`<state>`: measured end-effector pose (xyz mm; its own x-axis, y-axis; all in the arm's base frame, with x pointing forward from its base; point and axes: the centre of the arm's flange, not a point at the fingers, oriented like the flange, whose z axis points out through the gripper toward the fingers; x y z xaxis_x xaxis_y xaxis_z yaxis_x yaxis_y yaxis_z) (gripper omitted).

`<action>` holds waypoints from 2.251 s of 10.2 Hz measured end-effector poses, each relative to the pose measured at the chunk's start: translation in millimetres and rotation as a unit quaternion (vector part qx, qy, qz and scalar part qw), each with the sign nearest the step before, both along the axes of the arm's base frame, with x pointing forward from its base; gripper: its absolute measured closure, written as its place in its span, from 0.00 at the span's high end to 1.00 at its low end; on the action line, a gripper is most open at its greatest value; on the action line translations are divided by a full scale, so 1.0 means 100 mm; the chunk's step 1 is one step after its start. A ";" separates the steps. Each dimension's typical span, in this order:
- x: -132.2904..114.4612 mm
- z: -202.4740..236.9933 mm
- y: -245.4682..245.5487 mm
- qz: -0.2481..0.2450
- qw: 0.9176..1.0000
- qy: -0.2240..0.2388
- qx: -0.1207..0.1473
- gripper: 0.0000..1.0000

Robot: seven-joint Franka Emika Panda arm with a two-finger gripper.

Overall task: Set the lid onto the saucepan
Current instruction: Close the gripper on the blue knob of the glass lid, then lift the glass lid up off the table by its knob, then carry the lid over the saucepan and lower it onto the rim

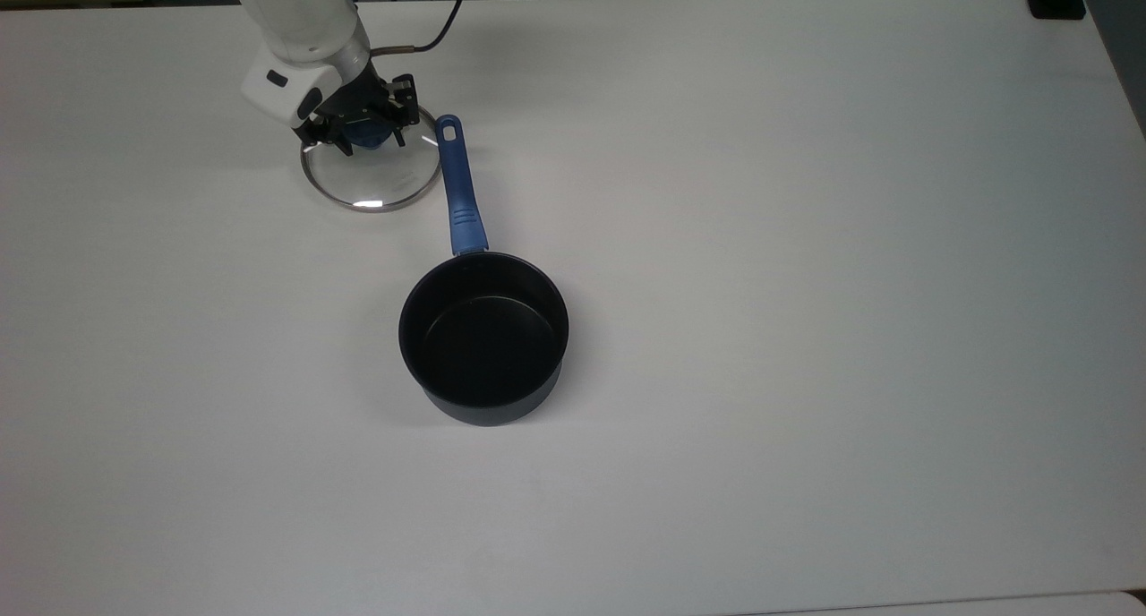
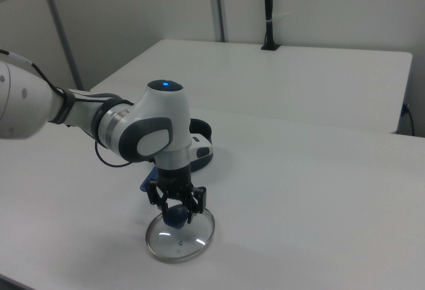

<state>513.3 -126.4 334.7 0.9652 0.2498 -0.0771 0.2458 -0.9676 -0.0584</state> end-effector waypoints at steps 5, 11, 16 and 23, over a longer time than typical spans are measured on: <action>0.06 0.25 -0.09 -0.006 1.000 0.021 0.007 0.60; 0.58 1.67 -0.40 -0.125 0.992 -0.019 -0.006 0.60; 1.84 1.52 0.62 -0.293 0.954 -0.066 0.013 0.59; 2.21 0.98 1.26 -0.438 0.893 -0.082 0.060 0.59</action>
